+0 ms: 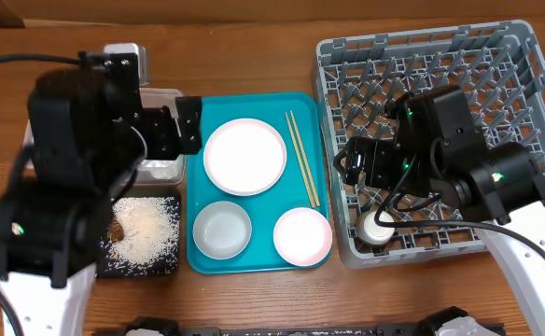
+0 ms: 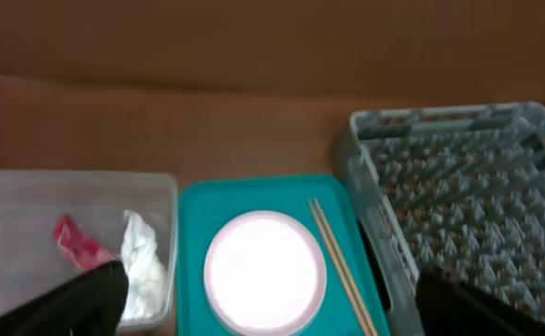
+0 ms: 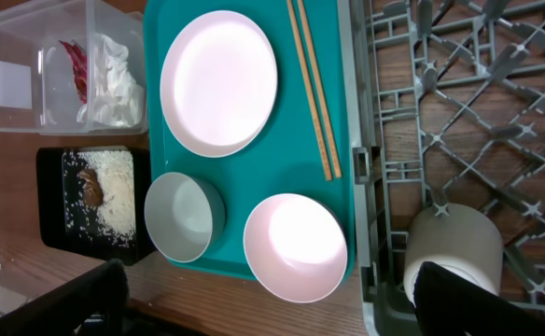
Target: Sort waste into correct bins and load items into the dishwasher
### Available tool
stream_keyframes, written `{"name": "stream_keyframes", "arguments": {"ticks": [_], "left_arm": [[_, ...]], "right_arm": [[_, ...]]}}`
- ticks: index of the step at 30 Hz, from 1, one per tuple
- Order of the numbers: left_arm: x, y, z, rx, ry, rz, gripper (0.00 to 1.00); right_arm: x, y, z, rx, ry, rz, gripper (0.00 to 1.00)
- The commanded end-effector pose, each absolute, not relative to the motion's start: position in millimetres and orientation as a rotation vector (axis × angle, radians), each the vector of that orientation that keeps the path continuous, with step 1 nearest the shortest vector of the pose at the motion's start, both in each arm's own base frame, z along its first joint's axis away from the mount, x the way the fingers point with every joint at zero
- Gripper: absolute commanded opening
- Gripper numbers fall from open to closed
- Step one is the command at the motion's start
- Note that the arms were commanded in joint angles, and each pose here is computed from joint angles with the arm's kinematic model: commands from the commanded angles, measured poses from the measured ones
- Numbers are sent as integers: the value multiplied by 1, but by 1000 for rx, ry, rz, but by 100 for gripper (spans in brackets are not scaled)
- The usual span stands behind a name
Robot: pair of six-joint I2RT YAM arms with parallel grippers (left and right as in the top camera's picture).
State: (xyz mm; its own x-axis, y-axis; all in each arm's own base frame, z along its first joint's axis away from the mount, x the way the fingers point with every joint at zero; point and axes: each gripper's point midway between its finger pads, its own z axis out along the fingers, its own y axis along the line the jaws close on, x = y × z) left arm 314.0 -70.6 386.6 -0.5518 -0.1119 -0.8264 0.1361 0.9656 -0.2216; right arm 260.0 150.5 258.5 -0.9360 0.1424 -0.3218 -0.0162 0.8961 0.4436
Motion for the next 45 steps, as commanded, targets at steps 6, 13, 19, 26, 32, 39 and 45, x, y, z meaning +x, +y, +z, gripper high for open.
{"name": "stream_keyframes", "arguments": {"ticks": [6, 13, 19, 26, 32, 39, 45], "left_arm": [[299, -70, 335, 59, 1949, -318, 100], [267, -63, 279, 56, 1882, -325, 100], [241, -56, 256, 51, 1780, -321, 100], [229, -48, 225, 32, 1702, -309, 100], [226, -48, 200, 33, 1650, -312, 100], [239, -50, 168, 34, 1637, -314, 100], [242, -46, 157, 17, 1651, -294, 100]], "right_arm": [[263, 151, 263, 85, 2694, 634, 100], [263, 151, 263, 85, 2694, 634, 100], [263, 151, 263, 85, 2694, 634, 100], [263, 151, 263, 85, 2694, 634, 100], [263, 151, 263, 85, 2694, 634, 100], [263, 151, 263, 85, 2694, 634, 100], [263, 151, 263, 85, 2694, 634, 100]]}}
